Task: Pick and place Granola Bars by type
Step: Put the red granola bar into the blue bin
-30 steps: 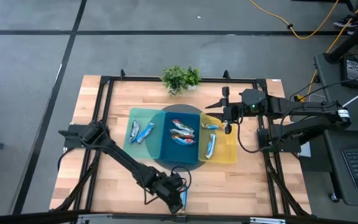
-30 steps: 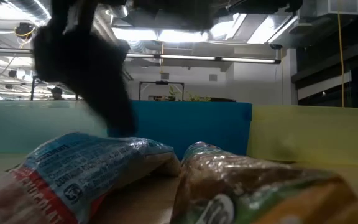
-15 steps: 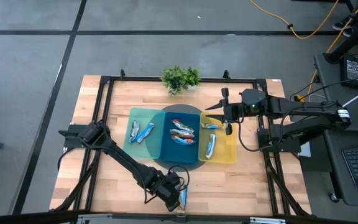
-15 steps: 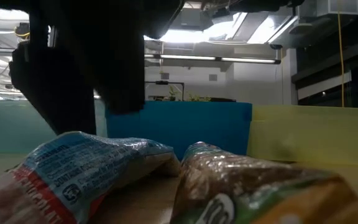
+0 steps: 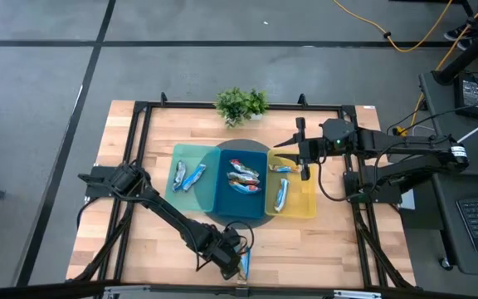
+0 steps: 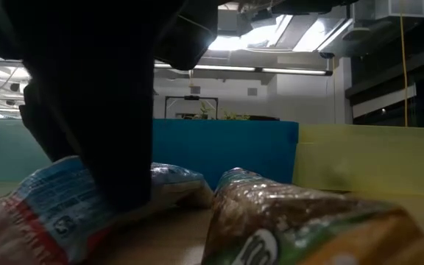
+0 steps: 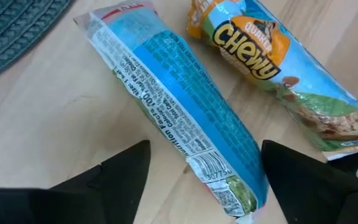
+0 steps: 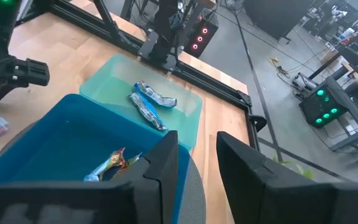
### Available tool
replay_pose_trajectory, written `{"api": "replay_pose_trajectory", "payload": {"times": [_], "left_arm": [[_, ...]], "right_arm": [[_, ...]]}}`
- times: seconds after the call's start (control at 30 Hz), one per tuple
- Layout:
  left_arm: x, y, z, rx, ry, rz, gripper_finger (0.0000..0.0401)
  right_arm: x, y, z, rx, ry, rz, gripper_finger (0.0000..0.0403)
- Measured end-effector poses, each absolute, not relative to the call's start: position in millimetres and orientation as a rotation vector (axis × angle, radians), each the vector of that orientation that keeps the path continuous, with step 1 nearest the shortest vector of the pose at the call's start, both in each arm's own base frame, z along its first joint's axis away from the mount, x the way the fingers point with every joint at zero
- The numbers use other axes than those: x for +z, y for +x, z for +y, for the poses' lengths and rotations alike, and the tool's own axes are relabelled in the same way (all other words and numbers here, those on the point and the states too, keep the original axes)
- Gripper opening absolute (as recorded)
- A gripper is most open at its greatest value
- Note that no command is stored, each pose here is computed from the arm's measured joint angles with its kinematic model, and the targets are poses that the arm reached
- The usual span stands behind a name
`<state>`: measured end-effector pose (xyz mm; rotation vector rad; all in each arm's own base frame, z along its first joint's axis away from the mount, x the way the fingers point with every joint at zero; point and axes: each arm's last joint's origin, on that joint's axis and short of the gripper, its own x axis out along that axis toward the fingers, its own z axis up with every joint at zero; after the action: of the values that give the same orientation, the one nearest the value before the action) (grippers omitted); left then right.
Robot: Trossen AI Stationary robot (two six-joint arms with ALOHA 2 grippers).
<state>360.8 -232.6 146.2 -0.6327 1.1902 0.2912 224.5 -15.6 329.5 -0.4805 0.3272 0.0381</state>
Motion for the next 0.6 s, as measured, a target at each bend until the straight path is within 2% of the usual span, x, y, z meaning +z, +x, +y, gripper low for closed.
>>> {"api": "replay_pose_trajectory", "payload": {"times": [0.13,0.4,0.6], "left_arm": [[146,360,-232,0.288,-0.610,1.201,0.0255],[145,357,-230,0.297,-0.600,1.235,0.0140],[165,353,-231,0.209,-0.613,1.245,0.0073]], "right_arm": [[330,224,-16,0.038,-0.481,0.327,0.0115],[330,224,-16,0.038,-0.482,0.327,0.0115],[330,224,-16,0.038,-0.483,0.327,0.0115]]}}
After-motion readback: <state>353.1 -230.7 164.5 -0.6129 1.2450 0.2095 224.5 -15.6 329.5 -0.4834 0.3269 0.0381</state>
